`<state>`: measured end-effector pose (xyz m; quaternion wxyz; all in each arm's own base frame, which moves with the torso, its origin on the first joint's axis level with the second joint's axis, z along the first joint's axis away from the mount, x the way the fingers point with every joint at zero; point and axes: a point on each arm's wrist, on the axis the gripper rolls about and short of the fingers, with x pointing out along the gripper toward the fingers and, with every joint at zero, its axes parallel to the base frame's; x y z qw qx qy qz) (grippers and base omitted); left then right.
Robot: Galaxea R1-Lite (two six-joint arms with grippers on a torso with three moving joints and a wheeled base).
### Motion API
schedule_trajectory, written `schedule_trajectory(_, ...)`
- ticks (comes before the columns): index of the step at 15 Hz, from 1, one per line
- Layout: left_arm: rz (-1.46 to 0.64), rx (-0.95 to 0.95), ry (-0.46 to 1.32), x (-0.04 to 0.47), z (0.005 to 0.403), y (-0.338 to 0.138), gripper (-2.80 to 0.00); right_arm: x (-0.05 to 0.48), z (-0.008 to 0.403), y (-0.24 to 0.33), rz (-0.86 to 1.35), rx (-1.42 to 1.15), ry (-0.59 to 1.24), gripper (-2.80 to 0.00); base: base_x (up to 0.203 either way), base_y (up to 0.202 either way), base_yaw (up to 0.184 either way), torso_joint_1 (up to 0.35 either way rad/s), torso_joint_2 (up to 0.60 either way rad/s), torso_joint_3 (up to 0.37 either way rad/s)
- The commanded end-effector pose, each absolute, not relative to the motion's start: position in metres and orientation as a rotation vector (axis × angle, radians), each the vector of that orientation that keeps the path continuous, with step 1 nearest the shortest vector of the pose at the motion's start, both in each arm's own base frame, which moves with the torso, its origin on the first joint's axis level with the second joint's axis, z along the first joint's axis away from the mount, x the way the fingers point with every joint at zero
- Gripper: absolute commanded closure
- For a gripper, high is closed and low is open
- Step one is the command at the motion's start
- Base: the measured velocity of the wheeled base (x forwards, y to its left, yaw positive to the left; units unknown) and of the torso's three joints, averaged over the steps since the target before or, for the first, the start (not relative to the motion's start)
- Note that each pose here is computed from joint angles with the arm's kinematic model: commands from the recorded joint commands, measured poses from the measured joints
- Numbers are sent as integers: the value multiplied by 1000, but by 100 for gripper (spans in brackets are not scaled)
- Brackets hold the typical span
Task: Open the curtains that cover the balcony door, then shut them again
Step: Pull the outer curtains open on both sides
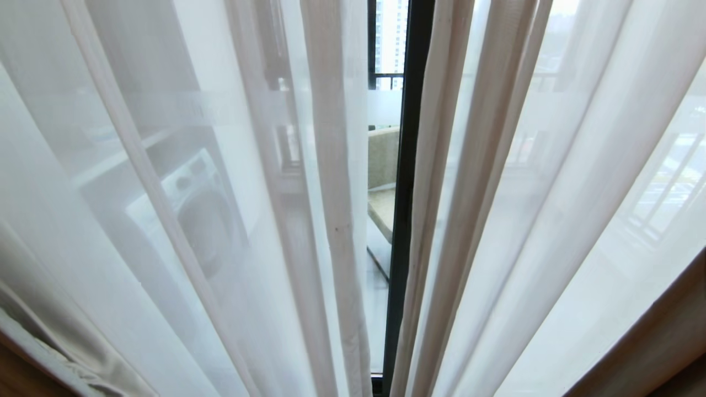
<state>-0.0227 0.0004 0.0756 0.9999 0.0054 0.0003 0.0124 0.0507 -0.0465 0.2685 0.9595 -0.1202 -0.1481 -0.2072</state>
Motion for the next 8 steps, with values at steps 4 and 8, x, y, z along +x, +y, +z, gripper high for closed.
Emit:
schedule_trajectory(4,26,11,0,-23,76,0,0,41,244,-25,-307,-253,-314,-280,0,0,0,0,0,0)
schedule_trajectory(8,26,11,0,-23,76,0,0,48,238,-16,-234,-251,-325,-280,0,0,0,0,0,0)
